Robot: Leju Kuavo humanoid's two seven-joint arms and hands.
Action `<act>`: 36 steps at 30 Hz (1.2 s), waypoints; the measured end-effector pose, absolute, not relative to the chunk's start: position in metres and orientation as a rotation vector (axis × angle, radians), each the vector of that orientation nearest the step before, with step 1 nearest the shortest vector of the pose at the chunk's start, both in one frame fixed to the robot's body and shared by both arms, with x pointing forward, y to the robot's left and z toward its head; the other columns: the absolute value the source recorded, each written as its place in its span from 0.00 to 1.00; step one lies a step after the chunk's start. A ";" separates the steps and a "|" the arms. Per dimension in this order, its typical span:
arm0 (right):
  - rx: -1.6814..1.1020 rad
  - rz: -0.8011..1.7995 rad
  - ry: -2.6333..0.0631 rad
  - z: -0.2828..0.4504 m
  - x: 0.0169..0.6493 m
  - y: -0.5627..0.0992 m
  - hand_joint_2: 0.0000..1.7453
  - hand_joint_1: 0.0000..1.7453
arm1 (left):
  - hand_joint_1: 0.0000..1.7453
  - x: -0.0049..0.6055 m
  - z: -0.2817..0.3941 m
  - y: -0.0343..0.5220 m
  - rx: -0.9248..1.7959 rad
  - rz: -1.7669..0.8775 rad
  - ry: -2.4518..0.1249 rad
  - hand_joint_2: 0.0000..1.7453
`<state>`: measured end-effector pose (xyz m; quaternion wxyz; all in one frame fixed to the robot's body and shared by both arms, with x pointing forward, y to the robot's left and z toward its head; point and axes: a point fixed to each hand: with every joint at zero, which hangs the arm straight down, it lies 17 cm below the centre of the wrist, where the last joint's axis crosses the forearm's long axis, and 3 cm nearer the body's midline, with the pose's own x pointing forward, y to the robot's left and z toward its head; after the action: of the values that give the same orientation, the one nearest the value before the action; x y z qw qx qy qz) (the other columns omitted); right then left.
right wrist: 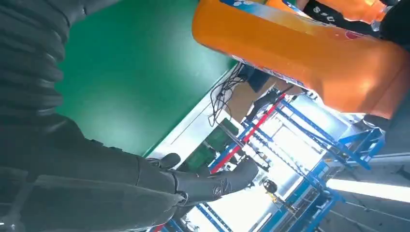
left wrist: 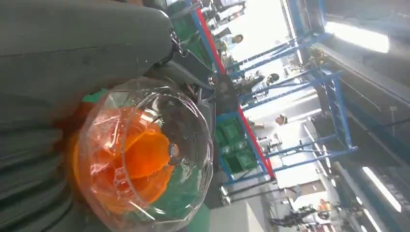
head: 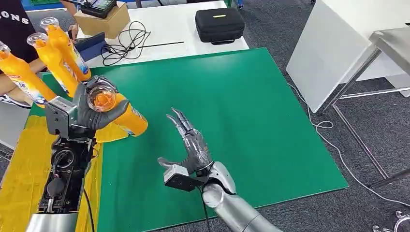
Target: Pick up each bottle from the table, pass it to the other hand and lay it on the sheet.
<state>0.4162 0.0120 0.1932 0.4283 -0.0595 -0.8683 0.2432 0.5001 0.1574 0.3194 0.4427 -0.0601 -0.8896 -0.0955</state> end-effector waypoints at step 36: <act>-0.204 0.507 -2.183 0.202 0.425 -0.009 1.00 0.00 | 1.00 0.527 0.337 0.215 1.228 -0.611 -2.091 1.00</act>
<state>0.4249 -0.0089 0.2022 0.4311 -0.0819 -0.8753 0.2033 0.5272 0.2151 0.3369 0.3149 0.4661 -0.7936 -0.2319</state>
